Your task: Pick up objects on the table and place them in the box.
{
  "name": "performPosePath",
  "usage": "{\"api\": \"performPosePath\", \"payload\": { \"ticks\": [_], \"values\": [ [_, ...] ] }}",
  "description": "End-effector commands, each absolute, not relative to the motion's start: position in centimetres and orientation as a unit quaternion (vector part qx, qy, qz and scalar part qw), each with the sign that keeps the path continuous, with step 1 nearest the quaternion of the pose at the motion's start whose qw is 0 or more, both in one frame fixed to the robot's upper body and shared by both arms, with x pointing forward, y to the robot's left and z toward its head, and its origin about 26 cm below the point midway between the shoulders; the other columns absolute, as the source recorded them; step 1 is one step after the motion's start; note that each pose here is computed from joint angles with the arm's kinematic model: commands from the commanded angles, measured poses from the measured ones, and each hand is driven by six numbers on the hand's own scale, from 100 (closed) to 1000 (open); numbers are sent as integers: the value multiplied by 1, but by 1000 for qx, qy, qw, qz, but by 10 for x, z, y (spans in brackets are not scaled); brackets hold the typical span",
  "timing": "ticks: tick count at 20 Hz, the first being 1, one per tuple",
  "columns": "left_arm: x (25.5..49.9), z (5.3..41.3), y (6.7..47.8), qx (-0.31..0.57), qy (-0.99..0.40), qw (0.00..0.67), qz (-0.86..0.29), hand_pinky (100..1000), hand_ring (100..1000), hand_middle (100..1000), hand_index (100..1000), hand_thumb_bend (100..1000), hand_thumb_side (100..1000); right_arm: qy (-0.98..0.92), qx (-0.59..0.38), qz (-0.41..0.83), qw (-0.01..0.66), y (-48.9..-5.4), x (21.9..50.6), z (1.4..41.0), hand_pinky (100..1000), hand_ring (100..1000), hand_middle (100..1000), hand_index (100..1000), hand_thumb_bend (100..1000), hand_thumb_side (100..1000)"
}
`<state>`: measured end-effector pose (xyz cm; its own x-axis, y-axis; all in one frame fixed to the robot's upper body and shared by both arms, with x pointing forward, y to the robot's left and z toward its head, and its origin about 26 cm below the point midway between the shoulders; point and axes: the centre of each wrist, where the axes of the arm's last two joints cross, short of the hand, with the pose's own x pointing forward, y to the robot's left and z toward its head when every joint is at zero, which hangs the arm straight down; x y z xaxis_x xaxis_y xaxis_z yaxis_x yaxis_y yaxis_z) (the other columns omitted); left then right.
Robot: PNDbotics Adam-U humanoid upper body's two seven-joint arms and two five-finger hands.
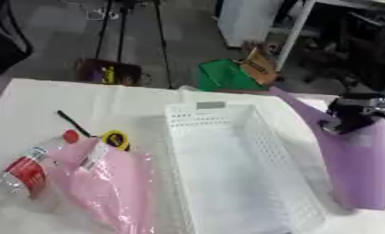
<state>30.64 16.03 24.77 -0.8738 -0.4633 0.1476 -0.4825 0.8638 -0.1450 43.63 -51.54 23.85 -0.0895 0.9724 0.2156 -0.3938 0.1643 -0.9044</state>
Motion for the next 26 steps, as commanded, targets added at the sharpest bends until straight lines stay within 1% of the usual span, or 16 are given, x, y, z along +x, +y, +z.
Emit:
{"api": "performPosePath", "payload": {
  "ticks": [1, 7, 10, 13, 14, 18, 26],
  "values": [
    [304, 253, 162, 245, -965, 37, 83, 681, 659, 745, 752, 100, 975, -397, -205, 728, 519, -533, 424, 260, 100, 100, 100, 465, 100, 370],
    [304, 251, 164, 248, -965, 33, 78, 681, 659, 745, 752, 100, 976, -391, -202, 730, 524, -533, 425, 258, 100, 100, 100, 468, 100, 362],
    [304, 250, 165, 250, -965, 30, 76, 681, 658, 745, 752, 100, 976, -378, -195, 731, 533, -535, 423, 253, 100, 100, 100, 473, 100, 337],
    [304, 250, 165, 250, -965, 28, 75, 681, 658, 745, 752, 100, 976, -371, -191, 731, 540, -537, 422, 249, 100, 100, 100, 474, 100, 334],
    [304, 250, 165, 250, -965, 27, 75, 682, 659, 746, 747, 100, 977, -368, -189, 731, 542, -537, 421, 248, 100, 100, 100, 474, 100, 314],
    [304, 249, 166, 251, -965, 26, 76, 682, 659, 747, 745, 100, 978, -366, -186, 728, 550, -541, 418, 245, 100, 100, 100, 473, 100, 310],
    [304, 249, 165, 250, -965, 27, 75, 682, 660, 747, 743, 100, 979, -386, -193, 721, 542, -540, 420, 253, 100, 100, 100, 462, 100, 311]
  ]
}}
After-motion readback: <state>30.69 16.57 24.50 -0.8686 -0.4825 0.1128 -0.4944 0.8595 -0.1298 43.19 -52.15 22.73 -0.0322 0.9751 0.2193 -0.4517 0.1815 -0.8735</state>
